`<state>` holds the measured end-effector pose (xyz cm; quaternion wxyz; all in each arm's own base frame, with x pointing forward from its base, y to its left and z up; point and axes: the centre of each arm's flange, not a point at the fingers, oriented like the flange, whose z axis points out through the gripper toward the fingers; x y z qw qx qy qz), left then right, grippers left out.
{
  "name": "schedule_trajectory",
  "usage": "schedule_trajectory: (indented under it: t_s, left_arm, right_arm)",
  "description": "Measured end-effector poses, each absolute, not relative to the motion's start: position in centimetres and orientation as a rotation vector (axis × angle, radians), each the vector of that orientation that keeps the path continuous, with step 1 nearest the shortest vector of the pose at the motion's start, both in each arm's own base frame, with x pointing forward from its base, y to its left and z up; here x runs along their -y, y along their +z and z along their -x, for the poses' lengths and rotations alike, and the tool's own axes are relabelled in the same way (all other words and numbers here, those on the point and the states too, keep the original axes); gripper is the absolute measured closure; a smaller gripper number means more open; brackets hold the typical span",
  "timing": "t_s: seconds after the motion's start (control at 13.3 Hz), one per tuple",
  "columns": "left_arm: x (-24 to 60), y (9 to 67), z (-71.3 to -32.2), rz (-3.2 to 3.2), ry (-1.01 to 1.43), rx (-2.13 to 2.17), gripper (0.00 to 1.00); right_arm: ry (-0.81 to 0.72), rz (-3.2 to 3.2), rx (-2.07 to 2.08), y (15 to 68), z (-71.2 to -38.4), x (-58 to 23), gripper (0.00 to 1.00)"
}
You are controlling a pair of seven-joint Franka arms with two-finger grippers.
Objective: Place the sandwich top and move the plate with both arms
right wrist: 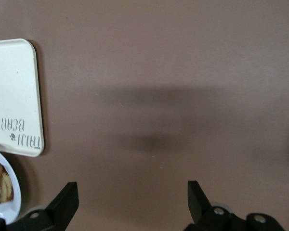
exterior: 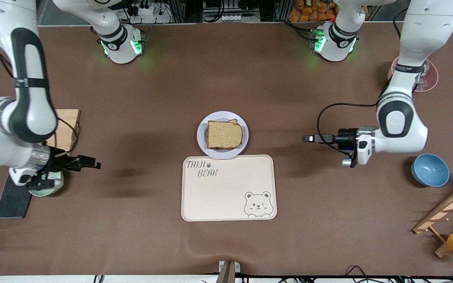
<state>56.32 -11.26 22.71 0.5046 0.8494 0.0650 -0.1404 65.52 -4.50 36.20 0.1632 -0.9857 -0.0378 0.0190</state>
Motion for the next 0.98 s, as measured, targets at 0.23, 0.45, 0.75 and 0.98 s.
schedule_trajectory:
  t_s: [0.23, 0.45, 0.75, 0.98]
  left_arm:
    - [15.1, 18.6, -54.8, -1.995, -0.271, -0.172, 0.0]
    - [19.8, 16.0, -52.4, -1.935, -0.194, -0.174, 0.0]
    - [22.2, 12.2, -50.3, -1.907, -0.118, -0.128, 0.04]
    - [23.5, 10.4, -49.2, -1.898, -0.077, -0.083, 0.18]
  right_arm:
    - [0.027, 2.879, 0.245, 39.9, -65.3, 9.0, 0.0]
    - [0.03, 2.912, 0.314, 45.0, -64.5, 9.6, 0.0]
    - [0.024, 2.954, 0.244, 52.3, -62.6, 7.8, 0.0]
    - [0.079, 2.968, 0.13, 56.7, -60.6, 5.0, 0.0]
